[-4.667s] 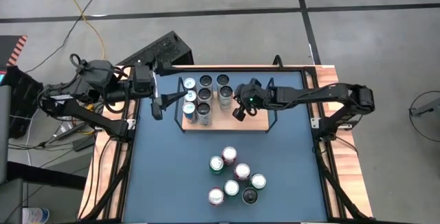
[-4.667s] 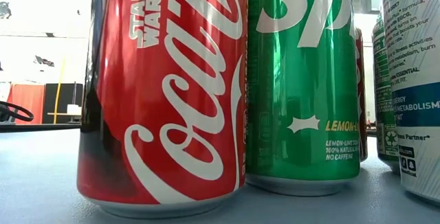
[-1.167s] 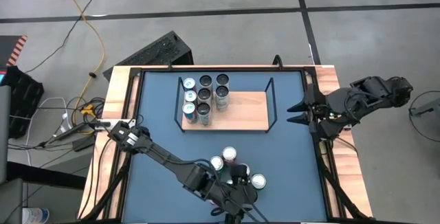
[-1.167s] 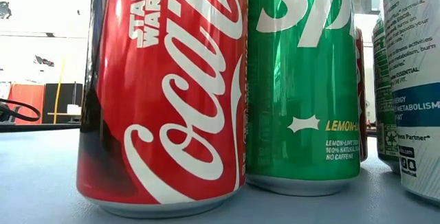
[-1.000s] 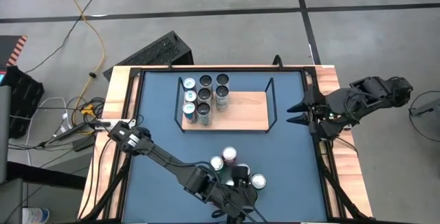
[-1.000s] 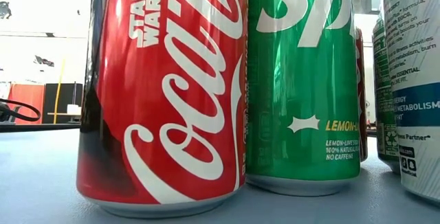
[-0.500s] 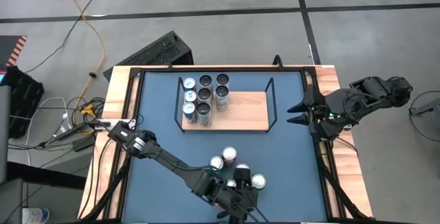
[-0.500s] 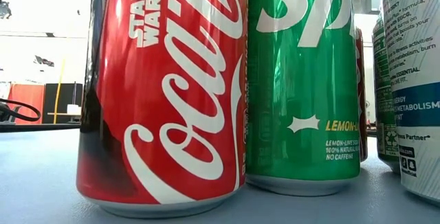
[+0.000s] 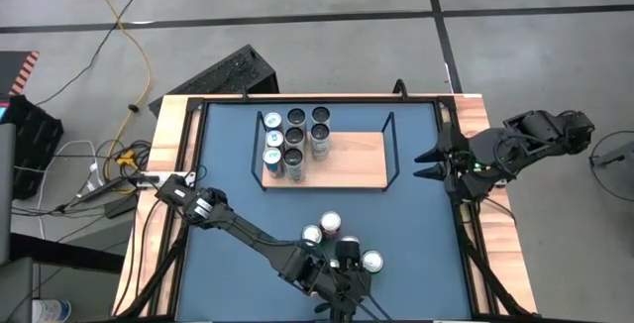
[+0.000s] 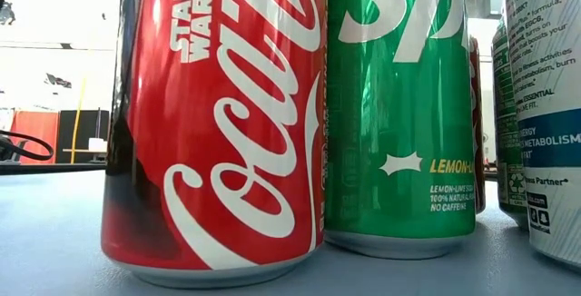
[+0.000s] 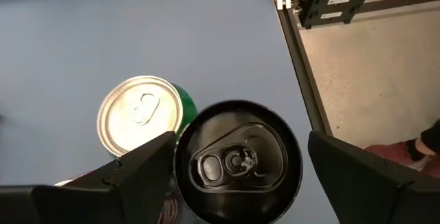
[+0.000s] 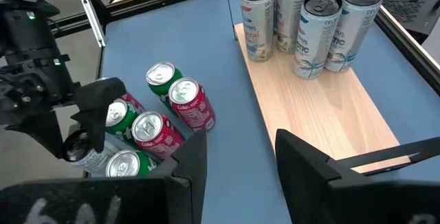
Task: Place canned beverage on shelf
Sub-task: Put the white and blue soda can on the shelf aligned with the other white and blue soda cans
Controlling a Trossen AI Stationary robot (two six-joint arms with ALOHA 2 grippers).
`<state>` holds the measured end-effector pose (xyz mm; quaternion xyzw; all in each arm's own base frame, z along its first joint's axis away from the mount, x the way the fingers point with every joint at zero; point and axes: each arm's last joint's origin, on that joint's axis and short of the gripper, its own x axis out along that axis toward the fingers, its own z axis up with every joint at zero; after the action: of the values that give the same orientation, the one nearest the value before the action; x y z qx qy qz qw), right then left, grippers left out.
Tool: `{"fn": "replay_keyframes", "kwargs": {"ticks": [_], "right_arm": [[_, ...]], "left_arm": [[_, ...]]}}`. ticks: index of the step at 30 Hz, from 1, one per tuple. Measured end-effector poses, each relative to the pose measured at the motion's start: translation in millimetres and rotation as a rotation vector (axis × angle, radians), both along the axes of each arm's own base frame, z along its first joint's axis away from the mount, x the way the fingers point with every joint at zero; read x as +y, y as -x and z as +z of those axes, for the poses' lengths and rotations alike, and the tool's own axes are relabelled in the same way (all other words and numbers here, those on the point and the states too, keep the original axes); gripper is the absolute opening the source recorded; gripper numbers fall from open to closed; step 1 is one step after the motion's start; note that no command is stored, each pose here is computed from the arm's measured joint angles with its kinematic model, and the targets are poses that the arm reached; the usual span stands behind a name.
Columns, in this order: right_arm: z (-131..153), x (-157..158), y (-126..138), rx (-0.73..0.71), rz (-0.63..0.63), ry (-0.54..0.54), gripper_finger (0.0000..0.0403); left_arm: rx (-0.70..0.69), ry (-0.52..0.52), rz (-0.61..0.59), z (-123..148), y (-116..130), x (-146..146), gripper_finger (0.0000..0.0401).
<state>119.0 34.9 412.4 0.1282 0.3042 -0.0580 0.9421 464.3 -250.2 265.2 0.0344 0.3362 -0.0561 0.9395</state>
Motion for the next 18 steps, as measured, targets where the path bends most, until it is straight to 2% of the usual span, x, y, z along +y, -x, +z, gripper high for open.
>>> {"fn": "replay_keyframes", "kwargs": {"ticks": [4,10,18], "right_arm": [[-0.1,0.0,0.1,0.002,-0.001,-0.001,0.0154],[-1.9,-0.7,1.5,0.023,-0.016,-0.008,0.0154],[-3.4,-1.7,2.8,0.038,-0.055,-0.017,0.0154]], "left_arm": [[0.009,0.026,0.009,-0.4,-0.2,0.6,0.0301],[0.011,0.038,0.019,0.0,-0.1,0.9,0.0236],[0.036,0.060,-0.024,4.4,1.1,1.1,0.0236]]}}
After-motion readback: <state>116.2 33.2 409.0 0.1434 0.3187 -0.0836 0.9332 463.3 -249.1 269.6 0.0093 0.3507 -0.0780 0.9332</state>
